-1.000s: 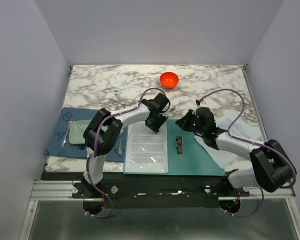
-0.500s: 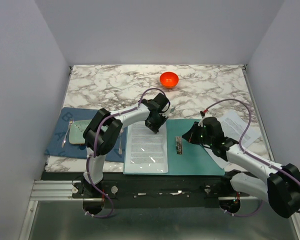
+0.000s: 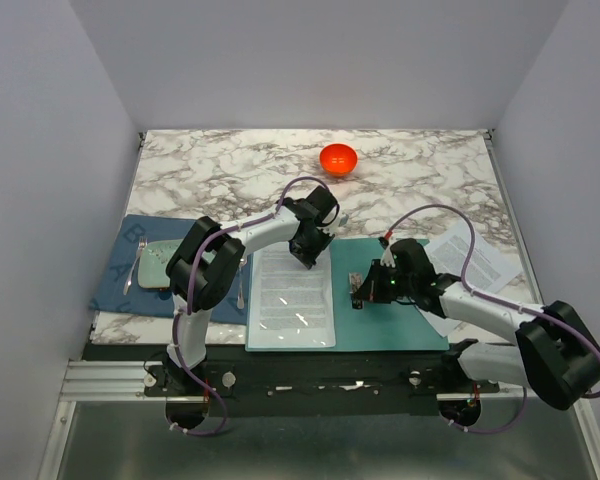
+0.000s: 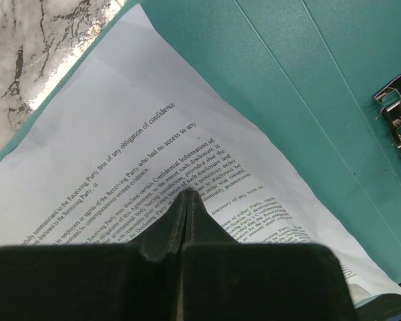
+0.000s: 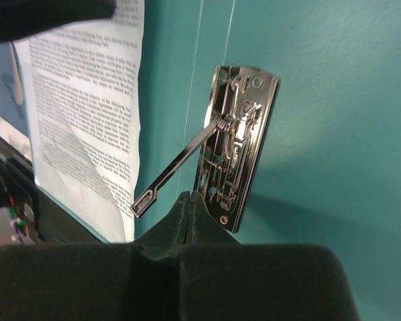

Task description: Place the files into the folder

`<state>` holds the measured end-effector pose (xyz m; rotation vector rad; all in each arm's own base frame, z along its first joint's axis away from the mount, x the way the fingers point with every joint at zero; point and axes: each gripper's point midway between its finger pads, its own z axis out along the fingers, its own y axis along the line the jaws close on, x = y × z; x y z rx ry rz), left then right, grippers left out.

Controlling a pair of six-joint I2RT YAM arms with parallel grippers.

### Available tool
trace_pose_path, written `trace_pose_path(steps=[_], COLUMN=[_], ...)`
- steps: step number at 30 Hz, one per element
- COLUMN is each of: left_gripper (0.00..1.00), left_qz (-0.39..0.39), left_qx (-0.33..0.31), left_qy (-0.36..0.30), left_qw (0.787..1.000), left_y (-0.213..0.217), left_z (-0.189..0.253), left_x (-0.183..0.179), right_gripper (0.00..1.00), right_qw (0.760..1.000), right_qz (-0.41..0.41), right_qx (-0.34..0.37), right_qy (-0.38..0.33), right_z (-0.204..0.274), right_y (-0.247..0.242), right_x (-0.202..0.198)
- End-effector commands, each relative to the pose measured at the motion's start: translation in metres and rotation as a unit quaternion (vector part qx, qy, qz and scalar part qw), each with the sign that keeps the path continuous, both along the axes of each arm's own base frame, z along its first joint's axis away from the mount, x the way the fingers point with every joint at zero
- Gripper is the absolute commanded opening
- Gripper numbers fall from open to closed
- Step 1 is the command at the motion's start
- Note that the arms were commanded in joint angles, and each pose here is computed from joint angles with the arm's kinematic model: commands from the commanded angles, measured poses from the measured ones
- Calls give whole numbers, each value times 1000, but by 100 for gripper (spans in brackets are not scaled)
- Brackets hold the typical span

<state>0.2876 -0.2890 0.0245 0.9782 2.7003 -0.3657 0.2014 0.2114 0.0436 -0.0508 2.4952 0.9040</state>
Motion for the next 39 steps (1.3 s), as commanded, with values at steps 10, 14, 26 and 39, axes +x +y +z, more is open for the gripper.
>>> trace_pose_path(steps=[10, 14, 26, 39], left_gripper=[0, 0, 0, 0], left_qz=[3, 3, -3, -5], left_qx=[26, 26, 26, 26], left_qy=[7, 6, 4, -1], left_qw=[1000, 1000, 1000, 1000], left_y=[10, 11, 15, 15], left_z=[-6, -5, -5, -1], left_x=[-2, -2, -6, -6], right_gripper=[1, 1, 0, 1], right_qw=[997, 998, 998, 996], right_qz=[36, 20, -23, -28], right_qx=[61, 67, 43, 16], right_qy=[-12, -8, -43, -82], right_z=[19, 18, 20, 45], right_y=[32, 38, 38, 28], right_x=[8, 20, 56, 74])
